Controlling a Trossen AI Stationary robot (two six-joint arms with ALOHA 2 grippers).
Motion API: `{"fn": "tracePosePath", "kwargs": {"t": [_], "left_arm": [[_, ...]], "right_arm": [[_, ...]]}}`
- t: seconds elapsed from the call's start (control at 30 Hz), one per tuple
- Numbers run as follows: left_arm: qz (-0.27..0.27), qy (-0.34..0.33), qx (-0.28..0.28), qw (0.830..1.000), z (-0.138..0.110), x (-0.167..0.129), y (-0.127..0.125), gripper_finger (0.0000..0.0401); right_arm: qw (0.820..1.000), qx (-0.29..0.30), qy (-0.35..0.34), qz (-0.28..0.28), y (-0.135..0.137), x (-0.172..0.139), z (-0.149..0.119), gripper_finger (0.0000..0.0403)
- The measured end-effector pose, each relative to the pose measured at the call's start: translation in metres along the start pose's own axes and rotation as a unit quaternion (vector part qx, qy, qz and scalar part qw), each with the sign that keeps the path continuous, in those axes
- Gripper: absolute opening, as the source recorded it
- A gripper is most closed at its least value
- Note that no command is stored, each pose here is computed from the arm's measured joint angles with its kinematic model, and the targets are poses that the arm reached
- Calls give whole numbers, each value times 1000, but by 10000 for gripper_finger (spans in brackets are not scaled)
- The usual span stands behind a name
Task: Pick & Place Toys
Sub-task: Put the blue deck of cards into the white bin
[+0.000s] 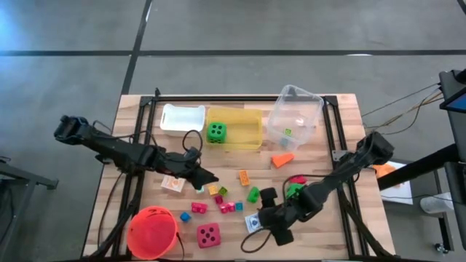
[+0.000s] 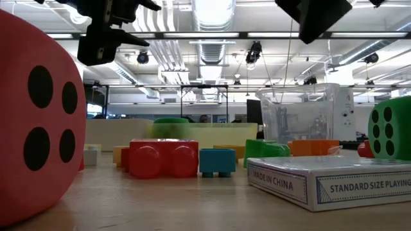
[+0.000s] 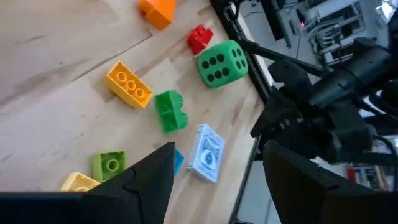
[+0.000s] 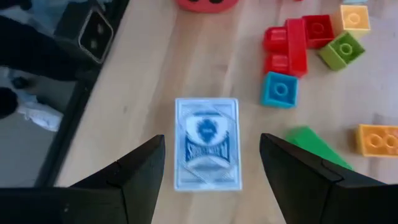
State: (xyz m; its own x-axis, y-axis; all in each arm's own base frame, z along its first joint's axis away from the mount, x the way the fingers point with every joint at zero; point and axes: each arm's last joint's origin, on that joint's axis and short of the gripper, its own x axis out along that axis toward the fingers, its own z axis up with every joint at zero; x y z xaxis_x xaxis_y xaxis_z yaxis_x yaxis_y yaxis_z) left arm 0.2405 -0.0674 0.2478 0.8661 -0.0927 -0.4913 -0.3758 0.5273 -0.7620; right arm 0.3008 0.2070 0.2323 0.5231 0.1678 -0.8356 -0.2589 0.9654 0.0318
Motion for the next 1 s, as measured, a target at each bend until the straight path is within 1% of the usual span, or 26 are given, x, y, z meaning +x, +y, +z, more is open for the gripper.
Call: {"fn": "tracePosePath", "kwargs": {"t": [0.07,0.2,0.33,0.5,0.6,0.63,0.7,0.8,0.87,0.93,1.0], "left_arm": [[1,-2,7,1000,0,0,0,232],[7,-13,15,1000,1,0,0,232],[9,-19,15,1000,1,0,1,232],[8,-18,15,1000,1,0,0,232],[8,-19,13,1000,1,0,0,232],[8,-19,13,1000,1,0,0,232],[7,-19,13,1000,1,0,0,232],[7,-19,13,1000,1,0,0,232],[7,-19,13,1000,1,0,0,232],[7,-19,13,1000,1,0,0,232],[6,-19,13,1000,1,0,0,232]], "right_arm": [[1000,3,0,0,3,6,5,258],[1000,-19,-3,1,9,16,11,258],[999,-37,25,3,10,25,8,258],[998,3,62,-6,4,31,2,258],[996,3,89,-3,3,33,-5,261],[996,4,89,-7,2,34,-5,265],[994,38,99,-34,1,33,-9,278],[992,69,102,-40,-1,34,-9,300],[992,71,99,-40,-2,32,-8,314],[993,52,97,-37,-2,30,-7,329],[994,50,88,-40,-2,29,-5,342]]}}
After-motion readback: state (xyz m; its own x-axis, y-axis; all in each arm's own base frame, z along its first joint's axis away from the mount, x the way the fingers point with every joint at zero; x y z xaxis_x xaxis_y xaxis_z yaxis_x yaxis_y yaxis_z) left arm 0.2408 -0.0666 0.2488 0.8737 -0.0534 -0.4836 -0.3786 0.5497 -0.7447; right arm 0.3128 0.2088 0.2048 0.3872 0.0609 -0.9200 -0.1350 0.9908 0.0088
